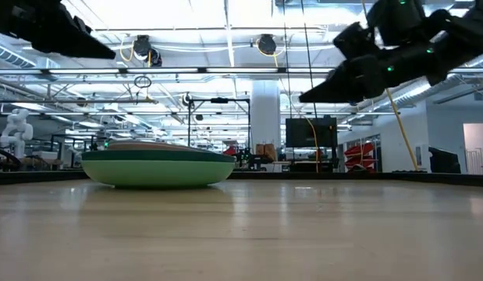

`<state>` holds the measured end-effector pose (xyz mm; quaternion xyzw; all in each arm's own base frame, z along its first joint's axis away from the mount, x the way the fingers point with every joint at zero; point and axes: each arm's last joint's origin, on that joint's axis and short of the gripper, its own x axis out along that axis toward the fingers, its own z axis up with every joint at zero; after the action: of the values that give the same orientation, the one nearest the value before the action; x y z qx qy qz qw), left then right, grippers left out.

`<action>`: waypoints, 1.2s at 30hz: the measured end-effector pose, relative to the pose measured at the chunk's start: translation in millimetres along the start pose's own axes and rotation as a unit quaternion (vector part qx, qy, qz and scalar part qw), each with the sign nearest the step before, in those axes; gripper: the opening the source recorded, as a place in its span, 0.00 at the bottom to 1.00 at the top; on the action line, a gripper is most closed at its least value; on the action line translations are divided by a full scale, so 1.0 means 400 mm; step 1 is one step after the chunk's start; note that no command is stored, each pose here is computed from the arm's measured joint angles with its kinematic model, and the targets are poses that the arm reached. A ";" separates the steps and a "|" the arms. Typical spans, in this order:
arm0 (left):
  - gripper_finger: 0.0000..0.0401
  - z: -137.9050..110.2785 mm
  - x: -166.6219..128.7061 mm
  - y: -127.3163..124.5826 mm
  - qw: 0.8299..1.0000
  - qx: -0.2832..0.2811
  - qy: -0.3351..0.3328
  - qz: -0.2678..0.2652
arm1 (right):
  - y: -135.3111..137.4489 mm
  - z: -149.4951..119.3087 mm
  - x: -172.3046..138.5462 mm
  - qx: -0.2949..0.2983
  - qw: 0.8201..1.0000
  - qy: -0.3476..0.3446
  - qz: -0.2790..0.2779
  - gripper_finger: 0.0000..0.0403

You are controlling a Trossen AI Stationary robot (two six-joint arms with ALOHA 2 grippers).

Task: Stack plastic plates
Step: Return to Home Position

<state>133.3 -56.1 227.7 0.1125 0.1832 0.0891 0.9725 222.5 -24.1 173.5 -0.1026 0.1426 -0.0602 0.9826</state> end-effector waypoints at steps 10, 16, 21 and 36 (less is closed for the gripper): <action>0.08 -0.053 -0.036 0.057 0.998 -0.032 -0.058 -0.003 | -0.014 -0.062 -0.136 0.031 0.997 -0.058 -0.038 0.00; 0.08 -0.087 -0.049 0.082 0.994 -0.061 -0.087 0.009 | -0.019 -0.077 -0.197 0.044 0.990 -0.122 -0.060 0.00; 0.08 -0.107 -0.058 0.097 0.991 -0.074 -0.114 0.011 | -0.028 -0.055 -0.231 0.046 0.979 -0.180 -0.079 0.00; 0.08 -0.185 -0.031 0.085 0.983 -0.129 -0.128 -0.033 | -0.027 -0.070 -0.264 0.042 0.983 -0.160 -0.079 0.00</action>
<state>89.5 -12.4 173.5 -0.0090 0.0477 0.0648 0.9967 112.8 -24.1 177.7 -0.0803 -0.0281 -0.1266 0.9883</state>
